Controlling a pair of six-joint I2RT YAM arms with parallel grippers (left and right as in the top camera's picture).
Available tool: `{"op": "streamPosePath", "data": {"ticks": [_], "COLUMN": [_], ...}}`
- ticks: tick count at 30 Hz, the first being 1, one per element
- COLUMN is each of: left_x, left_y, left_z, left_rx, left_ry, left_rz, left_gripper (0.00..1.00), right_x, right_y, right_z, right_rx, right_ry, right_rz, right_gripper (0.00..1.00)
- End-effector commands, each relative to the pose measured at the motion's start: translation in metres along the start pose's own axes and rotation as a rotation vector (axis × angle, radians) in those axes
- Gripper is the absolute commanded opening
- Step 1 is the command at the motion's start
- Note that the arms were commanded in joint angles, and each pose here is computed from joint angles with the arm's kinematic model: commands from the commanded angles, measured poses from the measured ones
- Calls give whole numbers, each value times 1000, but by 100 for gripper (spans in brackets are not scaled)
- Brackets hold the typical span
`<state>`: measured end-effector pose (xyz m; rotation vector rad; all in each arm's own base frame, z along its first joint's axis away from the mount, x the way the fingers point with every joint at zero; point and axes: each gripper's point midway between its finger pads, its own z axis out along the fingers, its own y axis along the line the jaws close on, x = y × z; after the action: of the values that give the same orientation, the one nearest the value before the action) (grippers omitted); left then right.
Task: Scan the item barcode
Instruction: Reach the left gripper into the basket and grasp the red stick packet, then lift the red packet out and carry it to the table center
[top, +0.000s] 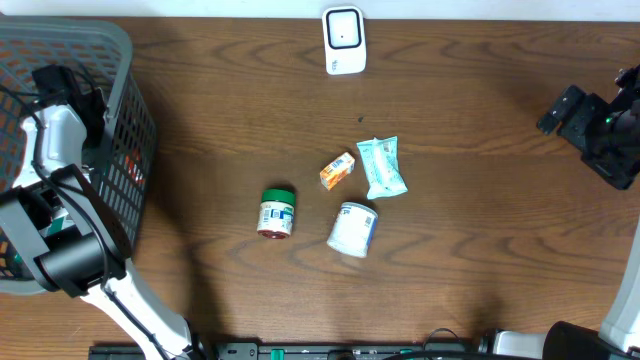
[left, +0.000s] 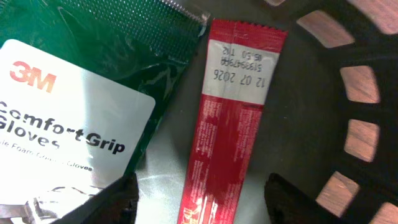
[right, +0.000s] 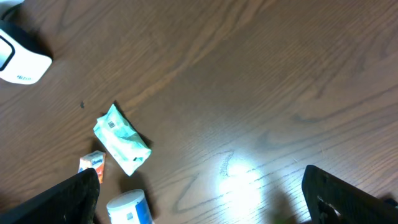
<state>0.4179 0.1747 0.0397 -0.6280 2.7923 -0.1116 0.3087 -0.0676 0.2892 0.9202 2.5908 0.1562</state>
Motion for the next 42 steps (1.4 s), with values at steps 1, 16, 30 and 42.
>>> {"op": "streamPosePath", "data": {"ticks": [1, 16, 30, 42], "left_x": [15, 13, -52, -41], "left_y": [5, 6, 2, -17], "left_z": [22, 24, -136, -297], "left_rx": [-28, -27, -112, -84], "left_ry": [66, 65, -358, -724], "left_rz": [14, -9, -55, -77], "left_gripper": [59, 8, 8, 7], "right_x": [-3, -4, -4, -4], "right_y": [0, 0, 0, 0], "right_z": [-2, -2, -2, -2], "right_rx": [2, 2, 2, 2], "right_ry": [-11, -12, -12, -12], "right_rz": [9, 9, 9, 9], "right_gripper": [99, 99, 99, 99]}}
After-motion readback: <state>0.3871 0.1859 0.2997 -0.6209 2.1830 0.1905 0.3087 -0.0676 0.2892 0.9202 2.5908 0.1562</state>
